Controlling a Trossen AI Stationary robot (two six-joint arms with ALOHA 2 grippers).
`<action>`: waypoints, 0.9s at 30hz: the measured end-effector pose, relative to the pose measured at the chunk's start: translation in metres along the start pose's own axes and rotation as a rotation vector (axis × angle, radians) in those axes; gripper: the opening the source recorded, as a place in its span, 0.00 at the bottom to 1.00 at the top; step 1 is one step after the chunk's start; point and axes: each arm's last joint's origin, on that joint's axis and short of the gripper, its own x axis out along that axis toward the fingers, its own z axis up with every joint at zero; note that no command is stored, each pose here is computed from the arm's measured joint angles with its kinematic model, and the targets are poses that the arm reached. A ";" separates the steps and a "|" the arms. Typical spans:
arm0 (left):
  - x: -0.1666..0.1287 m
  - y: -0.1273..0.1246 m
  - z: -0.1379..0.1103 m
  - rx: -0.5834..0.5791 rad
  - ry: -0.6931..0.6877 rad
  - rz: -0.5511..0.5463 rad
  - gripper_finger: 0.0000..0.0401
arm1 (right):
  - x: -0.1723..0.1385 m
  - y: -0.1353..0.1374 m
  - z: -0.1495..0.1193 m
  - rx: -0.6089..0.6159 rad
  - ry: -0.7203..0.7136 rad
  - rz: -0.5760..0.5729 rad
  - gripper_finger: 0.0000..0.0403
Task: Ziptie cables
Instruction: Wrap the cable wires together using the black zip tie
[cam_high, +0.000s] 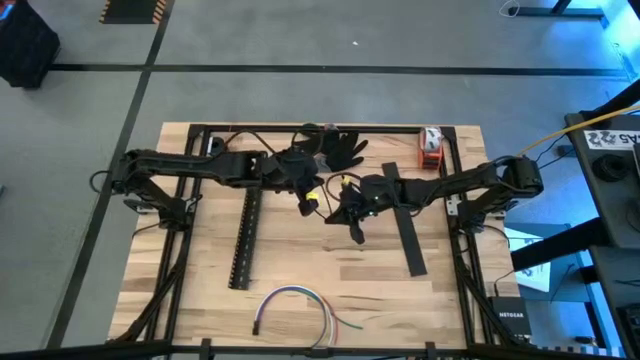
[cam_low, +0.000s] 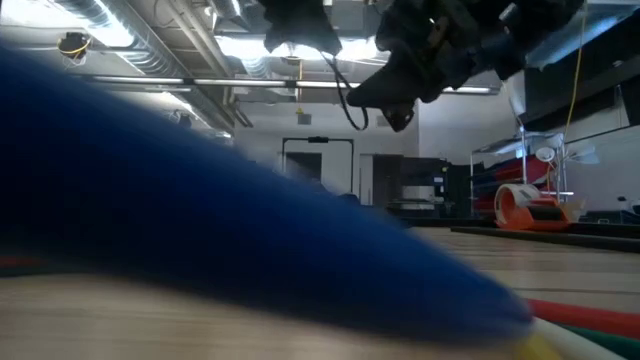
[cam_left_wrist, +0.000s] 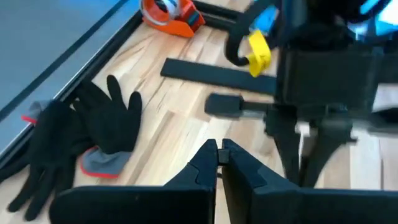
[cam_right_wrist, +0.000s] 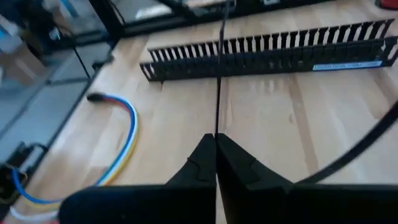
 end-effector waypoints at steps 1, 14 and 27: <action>0.001 0.000 -0.002 0.007 0.015 0.007 0.01 | 0.000 0.000 0.001 -0.006 0.016 -0.012 0.00; 0.002 0.001 -0.003 0.057 0.009 0.025 0.01 | -0.036 0.008 0.058 -0.065 0.196 -0.142 0.30; -0.043 -0.012 0.005 0.086 -0.100 -0.022 0.01 | -0.130 0.011 0.115 -0.247 0.252 -0.237 0.39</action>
